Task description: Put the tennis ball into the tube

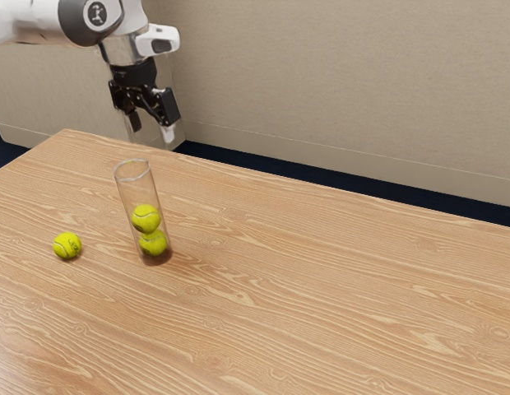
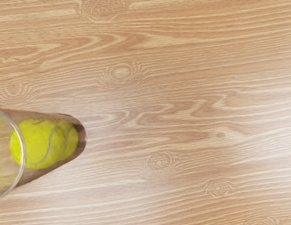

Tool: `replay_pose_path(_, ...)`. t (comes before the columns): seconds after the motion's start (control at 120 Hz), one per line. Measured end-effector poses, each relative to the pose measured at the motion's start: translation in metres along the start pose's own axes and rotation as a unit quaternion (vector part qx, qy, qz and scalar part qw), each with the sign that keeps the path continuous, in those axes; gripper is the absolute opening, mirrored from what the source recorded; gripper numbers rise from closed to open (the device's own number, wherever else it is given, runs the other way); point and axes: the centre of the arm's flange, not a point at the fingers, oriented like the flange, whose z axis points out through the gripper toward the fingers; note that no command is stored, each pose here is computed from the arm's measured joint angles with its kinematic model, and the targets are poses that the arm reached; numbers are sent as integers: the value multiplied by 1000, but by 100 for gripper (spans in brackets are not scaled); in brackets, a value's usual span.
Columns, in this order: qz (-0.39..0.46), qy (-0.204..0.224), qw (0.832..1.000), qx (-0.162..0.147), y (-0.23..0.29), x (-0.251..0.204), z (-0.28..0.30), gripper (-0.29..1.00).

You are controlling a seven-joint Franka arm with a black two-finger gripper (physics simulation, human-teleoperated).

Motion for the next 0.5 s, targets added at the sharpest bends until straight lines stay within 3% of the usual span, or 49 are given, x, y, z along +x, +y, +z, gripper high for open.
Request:
replay_pose_path(0.133,5,-2,1000,2,2,-5,7,70)
replay_pose_path(0.25,1,-21,1000,1,3,-55,43,70)
replay_pose_path(0.417,-43,-42,998,-8,-41,-90,120,70)
replay_pose_path(0.5,-55,-23,998,-7,-55,-92,127,70)
